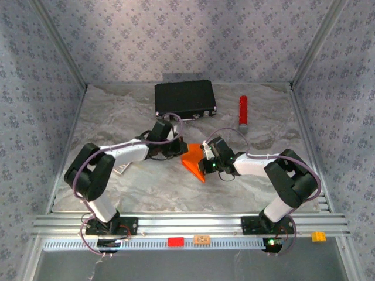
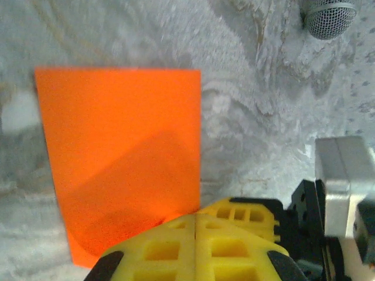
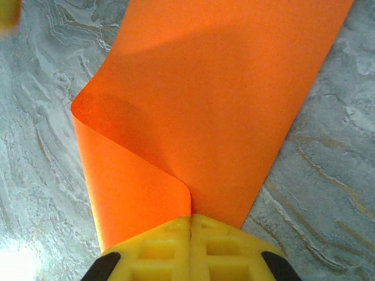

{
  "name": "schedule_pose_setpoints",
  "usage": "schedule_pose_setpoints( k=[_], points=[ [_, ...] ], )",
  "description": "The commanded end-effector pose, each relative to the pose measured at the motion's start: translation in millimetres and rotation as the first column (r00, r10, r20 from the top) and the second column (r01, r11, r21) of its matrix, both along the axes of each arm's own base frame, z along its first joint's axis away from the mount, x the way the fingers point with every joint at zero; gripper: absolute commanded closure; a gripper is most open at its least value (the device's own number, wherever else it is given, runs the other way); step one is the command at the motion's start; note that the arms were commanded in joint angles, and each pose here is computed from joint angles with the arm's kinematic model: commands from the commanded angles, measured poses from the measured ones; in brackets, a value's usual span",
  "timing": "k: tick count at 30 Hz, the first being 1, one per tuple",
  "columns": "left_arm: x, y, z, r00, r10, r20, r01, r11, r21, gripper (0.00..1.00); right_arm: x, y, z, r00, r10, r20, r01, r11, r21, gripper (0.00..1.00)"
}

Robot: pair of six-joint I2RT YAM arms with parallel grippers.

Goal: Fold a paper plane with a square sheet of paper (pick it up from the middle)
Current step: Third fold the triangle at the center of the table.

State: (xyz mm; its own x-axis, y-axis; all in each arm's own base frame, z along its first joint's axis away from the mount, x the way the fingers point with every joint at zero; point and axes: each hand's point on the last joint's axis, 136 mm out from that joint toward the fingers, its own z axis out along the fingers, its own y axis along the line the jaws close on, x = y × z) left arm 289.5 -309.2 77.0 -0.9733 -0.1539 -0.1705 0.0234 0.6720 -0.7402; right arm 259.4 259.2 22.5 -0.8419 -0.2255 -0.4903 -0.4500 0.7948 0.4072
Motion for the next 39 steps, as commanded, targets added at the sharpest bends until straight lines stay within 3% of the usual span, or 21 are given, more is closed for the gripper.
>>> schedule_pose_setpoints(
  k=[1, 10, 15, 32, 39],
  points=[
    [-13, -20, 14, 1.000, -0.007, -0.009, 0.006, 0.991, -0.136, 1.00, -2, -10, -15, 0.998, -0.040, -0.039, 0.038, 0.998, -0.055, 1.00],
    [-31, -38, -9, 0.998, -0.022, -0.065, 0.010, 0.986, -0.168, 1.00, -3, -11, -15, 0.998, -0.045, -0.036, 0.043, 0.997, -0.059, 1.00],
    [-35, -26, -28, 0.993, 0.028, -0.112, -0.041, 0.993, -0.109, 1.00, -4, -11, -16, 0.998, -0.045, -0.038, 0.042, 0.997, -0.062, 1.00],
    [-38, -31, -20, 0.997, -0.004, -0.078, -0.006, 0.992, -0.124, 0.98, -3, -11, -15, 0.998, -0.045, -0.038, 0.042, 0.997, -0.072, 1.00],
    [-44, -27, -46, 0.990, 0.003, -0.142, -0.014, 0.997, -0.078, 0.99, -3, -11, -16, 0.998, -0.044, -0.042, 0.041, 0.997, -0.073, 1.00]
  ],
)
